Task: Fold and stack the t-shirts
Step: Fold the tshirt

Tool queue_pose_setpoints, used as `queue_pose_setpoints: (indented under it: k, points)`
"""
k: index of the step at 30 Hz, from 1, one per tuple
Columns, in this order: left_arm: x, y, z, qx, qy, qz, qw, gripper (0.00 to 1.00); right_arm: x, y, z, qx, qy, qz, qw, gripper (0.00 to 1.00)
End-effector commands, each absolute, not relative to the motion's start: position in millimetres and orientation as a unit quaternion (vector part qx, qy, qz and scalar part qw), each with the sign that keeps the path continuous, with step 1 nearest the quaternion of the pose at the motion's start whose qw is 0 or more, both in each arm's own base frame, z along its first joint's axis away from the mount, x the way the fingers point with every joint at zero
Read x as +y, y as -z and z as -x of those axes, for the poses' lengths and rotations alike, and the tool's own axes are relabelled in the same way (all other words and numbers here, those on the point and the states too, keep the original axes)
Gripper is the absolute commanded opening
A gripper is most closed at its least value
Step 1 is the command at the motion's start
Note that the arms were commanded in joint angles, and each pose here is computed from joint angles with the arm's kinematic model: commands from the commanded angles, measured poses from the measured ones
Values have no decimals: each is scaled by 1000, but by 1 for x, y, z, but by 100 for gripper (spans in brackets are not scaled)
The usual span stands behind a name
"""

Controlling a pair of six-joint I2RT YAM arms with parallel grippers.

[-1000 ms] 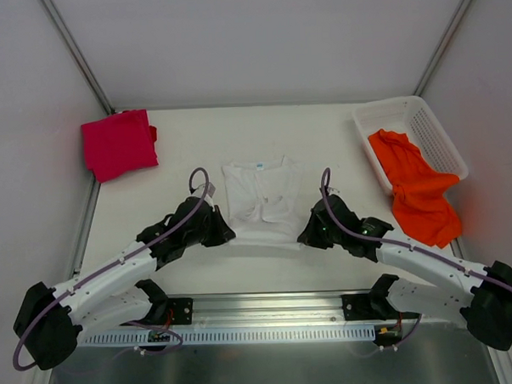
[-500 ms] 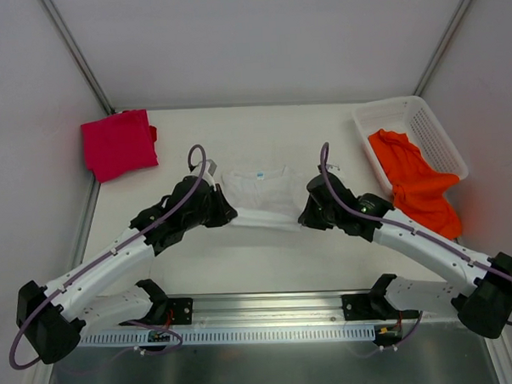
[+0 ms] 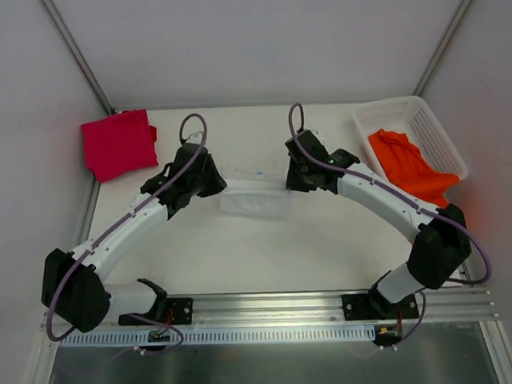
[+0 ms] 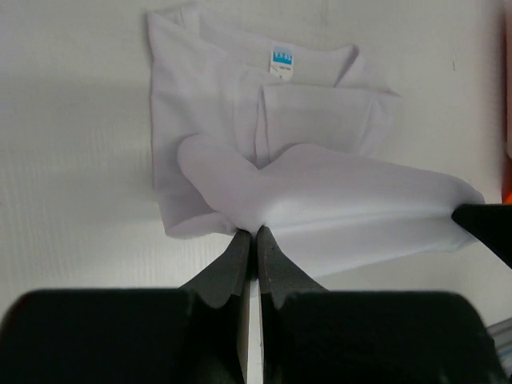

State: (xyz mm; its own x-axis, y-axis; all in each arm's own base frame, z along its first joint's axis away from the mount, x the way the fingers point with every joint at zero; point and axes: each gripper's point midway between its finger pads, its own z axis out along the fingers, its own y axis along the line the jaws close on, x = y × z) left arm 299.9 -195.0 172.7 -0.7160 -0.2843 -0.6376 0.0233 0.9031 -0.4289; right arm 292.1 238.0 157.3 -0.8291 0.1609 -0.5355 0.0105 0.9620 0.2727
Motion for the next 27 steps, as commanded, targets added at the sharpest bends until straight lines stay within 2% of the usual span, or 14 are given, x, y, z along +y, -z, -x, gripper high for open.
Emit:
queue_pose_setpoints:
  k: [1,16,24,26,27]
  points:
    - [-187,-187,-334,890,204,81,399,0,232,-162,-316,950,-113,-29,290,1]
    - [-196,-126,-445,897,212,101,375,0,222,-119,-387,959,-87,-67,261,1]
    - [-194,-97,-482,903,208,102,362,0,210,-81,-415,964,-81,-97,236,1]
    - [-191,-87,-489,906,206,108,355,0,208,-70,-422,965,-82,-105,226,11]
    - [-191,-83,-491,906,206,110,352,0,207,-66,-424,965,-82,-107,223,20]
